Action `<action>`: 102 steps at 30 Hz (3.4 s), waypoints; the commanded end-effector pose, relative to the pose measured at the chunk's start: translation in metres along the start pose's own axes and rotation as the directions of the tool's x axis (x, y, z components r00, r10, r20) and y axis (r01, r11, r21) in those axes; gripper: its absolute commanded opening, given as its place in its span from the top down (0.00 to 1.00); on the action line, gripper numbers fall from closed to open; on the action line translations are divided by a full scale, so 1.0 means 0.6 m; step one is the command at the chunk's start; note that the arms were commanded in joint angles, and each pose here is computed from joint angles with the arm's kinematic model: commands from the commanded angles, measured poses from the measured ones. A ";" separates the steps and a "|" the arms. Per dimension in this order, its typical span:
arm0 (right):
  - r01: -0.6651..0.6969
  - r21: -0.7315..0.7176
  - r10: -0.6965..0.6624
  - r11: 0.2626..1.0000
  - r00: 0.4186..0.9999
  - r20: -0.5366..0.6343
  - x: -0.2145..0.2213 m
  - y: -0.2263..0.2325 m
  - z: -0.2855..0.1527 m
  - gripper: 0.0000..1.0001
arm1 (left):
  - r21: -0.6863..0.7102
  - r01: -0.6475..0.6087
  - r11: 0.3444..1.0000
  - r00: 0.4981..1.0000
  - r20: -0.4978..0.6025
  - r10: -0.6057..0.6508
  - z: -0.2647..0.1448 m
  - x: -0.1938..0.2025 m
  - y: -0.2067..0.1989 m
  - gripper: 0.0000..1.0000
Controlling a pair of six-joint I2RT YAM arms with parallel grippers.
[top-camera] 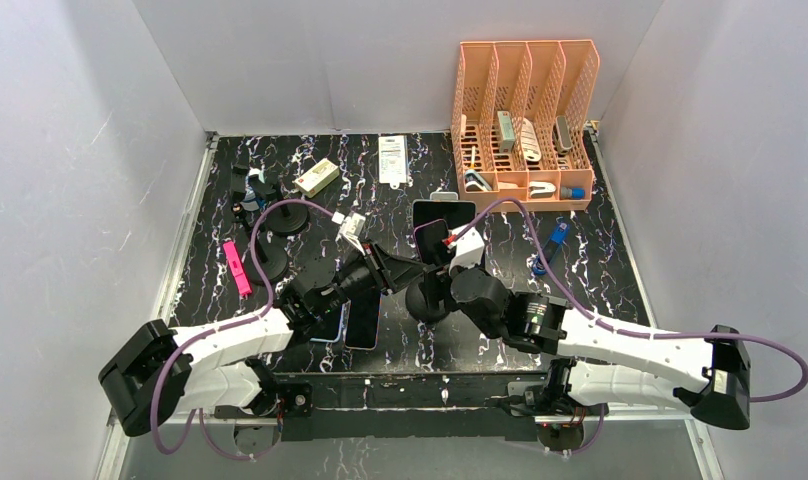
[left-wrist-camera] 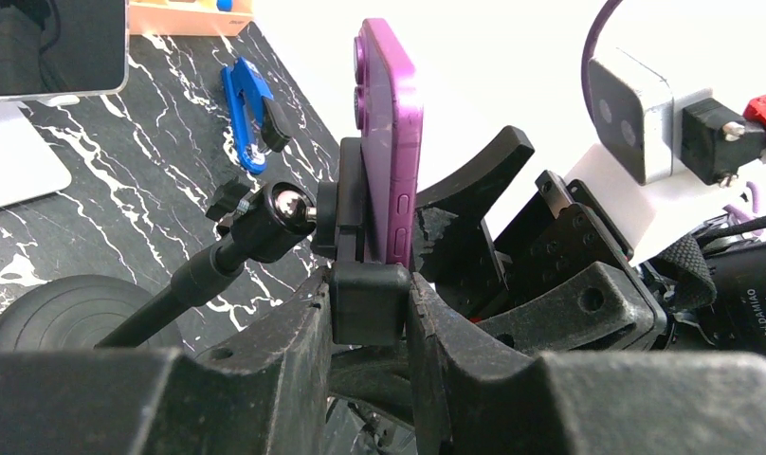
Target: Remove the phone from the phone stand
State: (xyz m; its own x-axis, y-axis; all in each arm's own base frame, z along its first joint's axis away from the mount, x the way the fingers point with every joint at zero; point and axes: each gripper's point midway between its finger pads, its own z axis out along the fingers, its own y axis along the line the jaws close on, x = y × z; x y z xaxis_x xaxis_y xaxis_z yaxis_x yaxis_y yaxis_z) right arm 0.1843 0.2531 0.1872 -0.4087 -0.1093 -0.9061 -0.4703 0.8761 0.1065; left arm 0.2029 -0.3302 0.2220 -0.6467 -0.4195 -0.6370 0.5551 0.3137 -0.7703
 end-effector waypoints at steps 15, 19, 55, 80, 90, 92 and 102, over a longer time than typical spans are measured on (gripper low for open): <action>-0.145 0.054 0.146 0.988 0.989 -0.026 0.043 -0.056 -0.012 0.99 | 0.002 -0.046 0.999 0.999 -0.022 0.046 -0.027 0.033 0.043 1.00; -0.164 0.029 0.164 0.986 0.986 -0.023 0.046 -0.054 -0.017 0.99 | 0.041 -0.018 0.999 1.000 -0.011 0.019 -0.027 0.033 0.039 1.00; -0.090 -0.593 0.142 0.800 0.989 0.042 -0.094 0.109 -0.151 0.99 | -0.056 -0.087 0.995 0.996 0.017 0.088 -0.036 -0.013 0.035 0.28; -0.155 -0.470 0.209 0.869 0.976 0.065 -0.163 0.136 -0.068 0.99 | -0.080 -0.071 0.994 0.993 0.087 0.078 -0.098 -0.125 -0.096 0.28; -0.170 -0.405 0.214 0.898 0.975 0.067 -0.163 0.137 -0.036 0.99 | -0.124 -0.045 0.991 0.998 0.027 0.049 -0.076 -0.107 -0.077 0.47; -0.169 -0.405 0.210 0.899 0.976 0.059 -0.160 0.140 -0.032 0.99 | -0.119 -0.040 0.992 0.999 0.016 0.043 -0.070 -0.105 -0.079 0.50; -0.153 -0.401 0.185 0.903 0.982 0.042 -0.151 0.153 -0.019 0.99 | -0.139 -0.068 0.988 0.998 -0.015 0.067 -0.053 -0.099 -0.070 0.75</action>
State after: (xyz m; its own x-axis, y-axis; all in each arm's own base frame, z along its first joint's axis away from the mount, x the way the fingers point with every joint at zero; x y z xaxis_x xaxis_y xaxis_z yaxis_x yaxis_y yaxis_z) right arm 0.1585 0.3248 0.2349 -0.5162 -0.0465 -0.8552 -0.6666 0.6488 0.3671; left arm 0.2027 -0.2888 0.2778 -0.6348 -0.3915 -0.6661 0.4867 0.4669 -0.7383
